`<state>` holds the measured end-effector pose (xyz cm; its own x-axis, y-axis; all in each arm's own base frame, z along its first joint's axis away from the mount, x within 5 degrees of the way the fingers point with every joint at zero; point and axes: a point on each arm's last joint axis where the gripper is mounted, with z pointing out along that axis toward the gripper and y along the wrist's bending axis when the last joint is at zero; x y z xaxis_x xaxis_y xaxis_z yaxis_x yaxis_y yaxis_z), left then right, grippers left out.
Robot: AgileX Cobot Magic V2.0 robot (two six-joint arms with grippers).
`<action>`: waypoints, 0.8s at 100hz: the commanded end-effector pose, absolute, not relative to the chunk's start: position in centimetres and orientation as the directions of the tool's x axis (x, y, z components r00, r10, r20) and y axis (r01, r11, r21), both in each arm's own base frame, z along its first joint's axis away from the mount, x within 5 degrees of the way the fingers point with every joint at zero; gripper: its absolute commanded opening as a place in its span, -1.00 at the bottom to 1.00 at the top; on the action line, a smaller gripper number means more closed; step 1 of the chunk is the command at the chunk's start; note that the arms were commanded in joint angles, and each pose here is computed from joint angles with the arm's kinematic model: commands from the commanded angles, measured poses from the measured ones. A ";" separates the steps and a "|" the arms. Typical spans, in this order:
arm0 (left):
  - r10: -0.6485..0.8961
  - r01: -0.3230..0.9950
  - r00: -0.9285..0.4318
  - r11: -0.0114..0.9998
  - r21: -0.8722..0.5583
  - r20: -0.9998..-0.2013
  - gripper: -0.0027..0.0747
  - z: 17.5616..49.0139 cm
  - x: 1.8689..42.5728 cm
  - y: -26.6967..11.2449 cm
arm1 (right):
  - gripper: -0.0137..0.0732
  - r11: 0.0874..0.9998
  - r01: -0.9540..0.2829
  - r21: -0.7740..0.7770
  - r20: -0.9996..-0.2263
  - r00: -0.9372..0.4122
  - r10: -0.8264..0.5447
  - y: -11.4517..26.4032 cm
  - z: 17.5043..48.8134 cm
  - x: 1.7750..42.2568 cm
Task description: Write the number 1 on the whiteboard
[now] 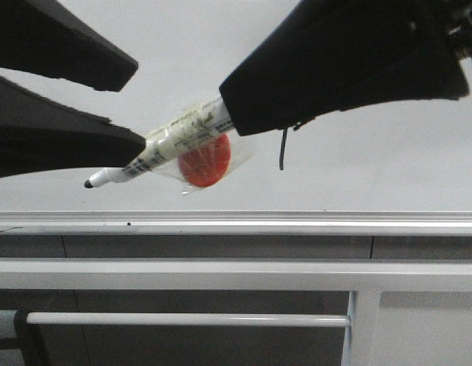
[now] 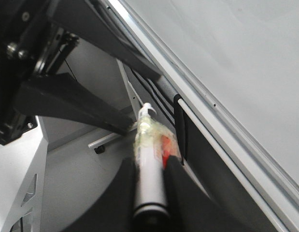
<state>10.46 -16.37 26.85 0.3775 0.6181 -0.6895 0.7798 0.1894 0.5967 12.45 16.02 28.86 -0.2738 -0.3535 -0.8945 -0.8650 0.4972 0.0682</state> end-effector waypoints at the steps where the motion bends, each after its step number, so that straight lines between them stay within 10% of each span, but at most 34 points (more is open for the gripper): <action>1: 0.549 0.759 0.417 0.228 0.609 -0.725 -0.17 28.4 10.7 -17.1 | -0.83 0.516 -0.853 0.073 -0.920 -0.257 -0.294 16.2 30.5 12.8; 80: 0.576 0.767 0.400 0.216 0.604 -0.713 -0.37 28.1 10.8 -17.0 | -0.83 0.523 -0.849 0.072 -0.923 -0.255 -0.287 16.1 30.6 12.9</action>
<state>10.65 -16.54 26.32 0.3631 0.6450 -0.6724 0.7886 0.1716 0.5905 12.50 16.08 29.14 -0.2698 -0.3471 -0.8982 -0.8653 0.4967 0.0679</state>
